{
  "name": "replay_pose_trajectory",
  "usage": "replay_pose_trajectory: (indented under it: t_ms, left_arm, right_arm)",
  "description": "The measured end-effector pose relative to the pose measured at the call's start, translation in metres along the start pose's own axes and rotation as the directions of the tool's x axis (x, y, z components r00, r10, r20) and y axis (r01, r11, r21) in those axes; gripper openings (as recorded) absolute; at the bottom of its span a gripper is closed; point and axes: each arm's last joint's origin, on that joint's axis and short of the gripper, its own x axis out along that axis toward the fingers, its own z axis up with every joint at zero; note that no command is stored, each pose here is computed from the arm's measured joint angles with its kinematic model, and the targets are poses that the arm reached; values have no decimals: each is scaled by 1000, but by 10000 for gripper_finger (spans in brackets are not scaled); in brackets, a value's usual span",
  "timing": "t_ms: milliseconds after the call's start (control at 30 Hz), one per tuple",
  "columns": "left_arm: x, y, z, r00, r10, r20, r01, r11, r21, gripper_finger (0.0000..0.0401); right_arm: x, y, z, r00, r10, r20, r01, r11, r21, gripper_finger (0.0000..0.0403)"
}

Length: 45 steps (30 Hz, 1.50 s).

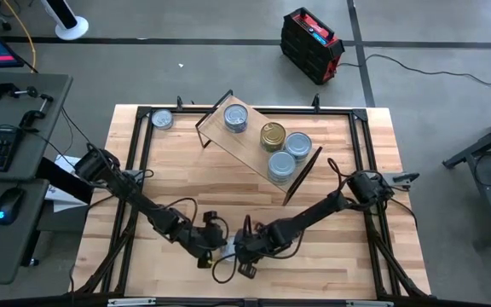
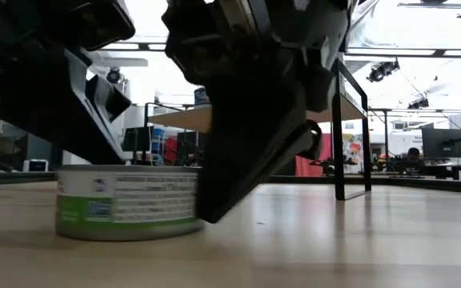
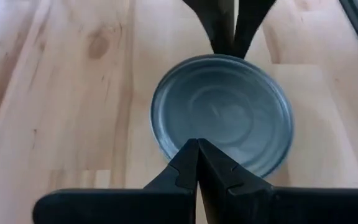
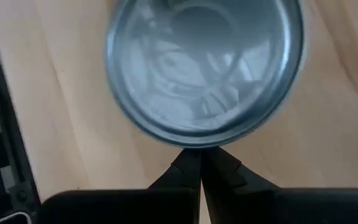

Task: Stack canned seafood by type on shelf
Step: Stack the white-green tuna can on top of the other white-green tuna cans on the shelf

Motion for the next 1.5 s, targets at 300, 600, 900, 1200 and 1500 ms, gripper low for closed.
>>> replay_pose_trajectory:
  t_ms: [300, 600, 900, 1200, 1500]
  left_arm:
    - [0, -6, -11, 998, 26, -54, -23, 999, 48, 0]
    - [0, -7, -13, 998, 41, -55, -38, 998, 58, 0]
    - [1, -6, -13, 997, 57, -45, -55, 997, 59, 0]
    - [2, -4, -18, 995, 51, -83, -39, 988, 147, 0]
    - [1, -2, -21, 990, 92, -110, -62, 967, 247, 1]
  right_arm:
    - [-24, 12, 11, 991, 87, 98, -82, 995, -48, 0]
    - [-31, 16, 15, 983, 127, 136, -116, 989, -87, 0]
    - [-33, 18, 24, 967, 172, 186, -155, 983, -102, 0]
    - [-35, 13, 36, 957, 186, 223, -166, 980, -106, 0]
    - [-37, 10, 39, 957, 181, 226, -153, 979, -138, 0]
